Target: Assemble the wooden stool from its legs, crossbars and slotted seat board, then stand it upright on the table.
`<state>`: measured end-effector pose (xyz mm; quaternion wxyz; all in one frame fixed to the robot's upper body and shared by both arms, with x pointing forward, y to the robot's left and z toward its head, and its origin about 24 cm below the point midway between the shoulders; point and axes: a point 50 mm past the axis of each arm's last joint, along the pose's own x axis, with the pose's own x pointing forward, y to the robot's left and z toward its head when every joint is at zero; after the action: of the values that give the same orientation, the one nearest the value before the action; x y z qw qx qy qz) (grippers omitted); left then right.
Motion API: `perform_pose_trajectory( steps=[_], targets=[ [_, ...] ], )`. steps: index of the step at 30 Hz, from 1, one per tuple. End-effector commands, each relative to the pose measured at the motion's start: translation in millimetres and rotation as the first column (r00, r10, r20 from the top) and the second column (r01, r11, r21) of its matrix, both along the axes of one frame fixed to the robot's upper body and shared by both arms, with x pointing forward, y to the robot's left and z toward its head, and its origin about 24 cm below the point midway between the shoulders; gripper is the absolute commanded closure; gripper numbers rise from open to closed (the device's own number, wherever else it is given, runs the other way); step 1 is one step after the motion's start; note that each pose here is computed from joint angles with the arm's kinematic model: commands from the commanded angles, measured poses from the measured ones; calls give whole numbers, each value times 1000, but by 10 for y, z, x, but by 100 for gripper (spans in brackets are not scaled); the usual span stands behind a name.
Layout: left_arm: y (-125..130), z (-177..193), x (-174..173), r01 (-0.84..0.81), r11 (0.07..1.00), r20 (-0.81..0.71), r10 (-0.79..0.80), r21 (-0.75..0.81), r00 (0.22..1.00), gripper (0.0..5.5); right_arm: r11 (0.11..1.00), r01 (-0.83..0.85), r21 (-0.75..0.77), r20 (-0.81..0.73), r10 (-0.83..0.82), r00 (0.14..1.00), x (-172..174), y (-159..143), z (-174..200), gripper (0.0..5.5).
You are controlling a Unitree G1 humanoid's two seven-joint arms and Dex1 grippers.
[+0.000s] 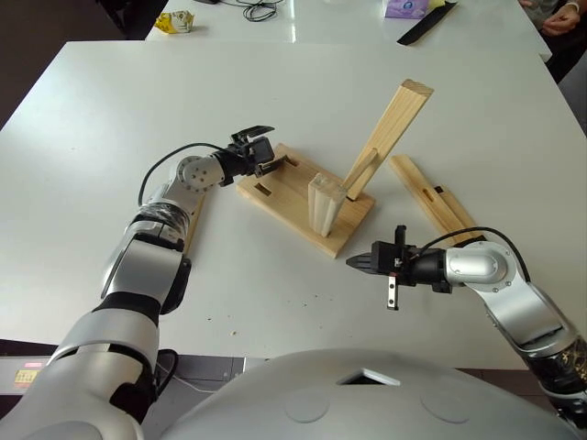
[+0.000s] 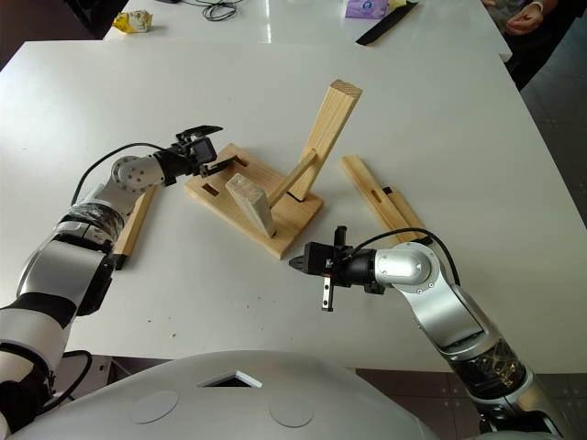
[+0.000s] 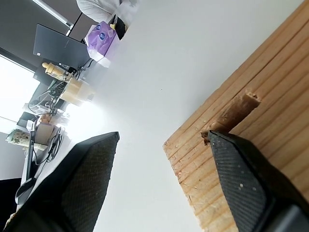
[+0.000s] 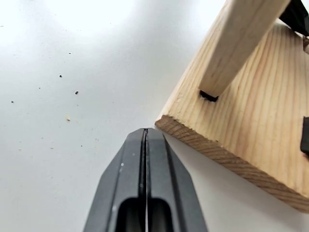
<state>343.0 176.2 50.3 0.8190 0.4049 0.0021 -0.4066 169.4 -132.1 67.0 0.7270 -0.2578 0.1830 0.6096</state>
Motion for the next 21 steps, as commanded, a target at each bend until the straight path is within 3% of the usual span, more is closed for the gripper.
perform_pose_trajectory(
  steps=[1, 13, 21],
  targets=[
    [92, -277, -164, 11, 998, -131, -2, 68, 991, 206, 999, 43, 19, 34, -44, 998, 73, 87, -5, 550],
    [403, -370, -422, -47, 999, -176, 46, -3, 983, 206, 991, 131, -11, 77, -129, 989, 112, 12, -70, 550],
    [353, -398, -546, -16, 999, -205, 8, -37, 979, 206, 980, 196, -34, 132, -190, 973, 237, -41, -117, 550]
  ],
)
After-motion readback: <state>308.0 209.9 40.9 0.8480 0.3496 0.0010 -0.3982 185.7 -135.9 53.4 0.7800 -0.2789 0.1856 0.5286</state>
